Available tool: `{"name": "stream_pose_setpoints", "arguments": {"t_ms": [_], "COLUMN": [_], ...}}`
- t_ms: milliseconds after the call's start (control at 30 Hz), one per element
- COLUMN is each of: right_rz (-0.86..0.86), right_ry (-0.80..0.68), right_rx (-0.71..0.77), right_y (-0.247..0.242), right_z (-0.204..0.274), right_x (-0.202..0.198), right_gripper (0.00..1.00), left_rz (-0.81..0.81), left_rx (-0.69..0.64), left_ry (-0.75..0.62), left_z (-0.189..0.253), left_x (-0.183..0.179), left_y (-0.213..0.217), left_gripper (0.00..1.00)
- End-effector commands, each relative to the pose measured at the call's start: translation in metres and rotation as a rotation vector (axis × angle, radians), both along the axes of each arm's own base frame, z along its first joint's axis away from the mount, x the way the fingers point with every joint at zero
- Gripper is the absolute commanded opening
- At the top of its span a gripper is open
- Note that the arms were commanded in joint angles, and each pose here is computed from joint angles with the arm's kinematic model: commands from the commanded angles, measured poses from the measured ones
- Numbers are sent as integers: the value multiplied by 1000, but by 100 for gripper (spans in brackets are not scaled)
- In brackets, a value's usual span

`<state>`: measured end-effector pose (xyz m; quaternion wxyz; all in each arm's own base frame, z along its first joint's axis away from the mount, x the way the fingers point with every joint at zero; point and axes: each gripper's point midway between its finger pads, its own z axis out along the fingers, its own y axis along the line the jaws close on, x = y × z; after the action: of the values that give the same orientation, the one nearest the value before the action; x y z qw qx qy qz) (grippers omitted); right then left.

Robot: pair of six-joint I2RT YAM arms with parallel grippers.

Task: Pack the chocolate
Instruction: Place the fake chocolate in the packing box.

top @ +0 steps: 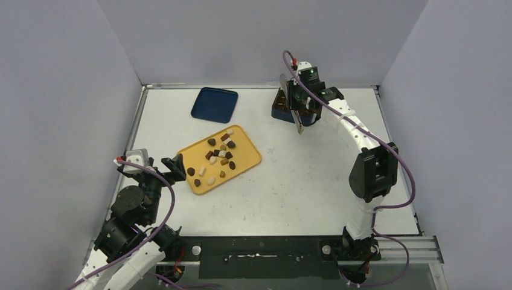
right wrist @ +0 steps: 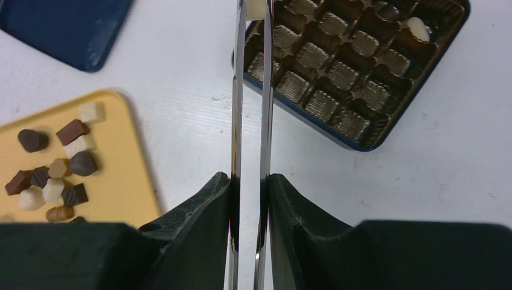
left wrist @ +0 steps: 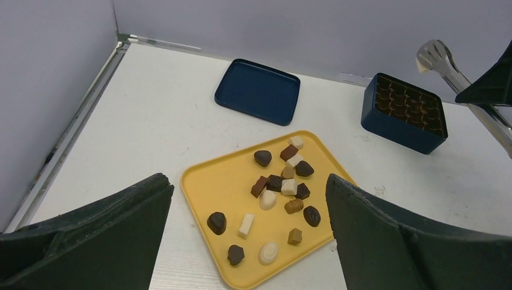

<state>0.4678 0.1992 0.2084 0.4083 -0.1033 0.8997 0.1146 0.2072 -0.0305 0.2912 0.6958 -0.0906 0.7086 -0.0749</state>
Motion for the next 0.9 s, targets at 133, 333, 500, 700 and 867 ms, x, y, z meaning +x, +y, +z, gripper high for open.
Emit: {"name": "stream_pose_setpoints", "arguments": {"t_ms": [133, 333, 500, 700, 867], "right_rz": [-118, -130, -129, -116, -116], "right_ry": [-59, -25, -17, -7, 0], "right_rx": [-24, -8, 16, 34, 43], "right_y": [-46, -62, -68, -67, -67], "right_z": [3, -17, -25, -35, -48], "right_x": [51, 75, 90, 101, 107], "right_gripper": [15, 15, 15, 16, 17], "left_rz": [-11, -14, -11, -9, -9], "left_rx": [-33, -25, -23, -21, -21], "left_ry": [-54, -45, -42, -39, -39], "left_z": [15, 13, 12, 12, 12], "left_x": [1, 3, 4, 5, 5], "left_y": [-2, -4, -4, -4, -4], "left_gripper": [97, 97, 97, 97, 97]}}
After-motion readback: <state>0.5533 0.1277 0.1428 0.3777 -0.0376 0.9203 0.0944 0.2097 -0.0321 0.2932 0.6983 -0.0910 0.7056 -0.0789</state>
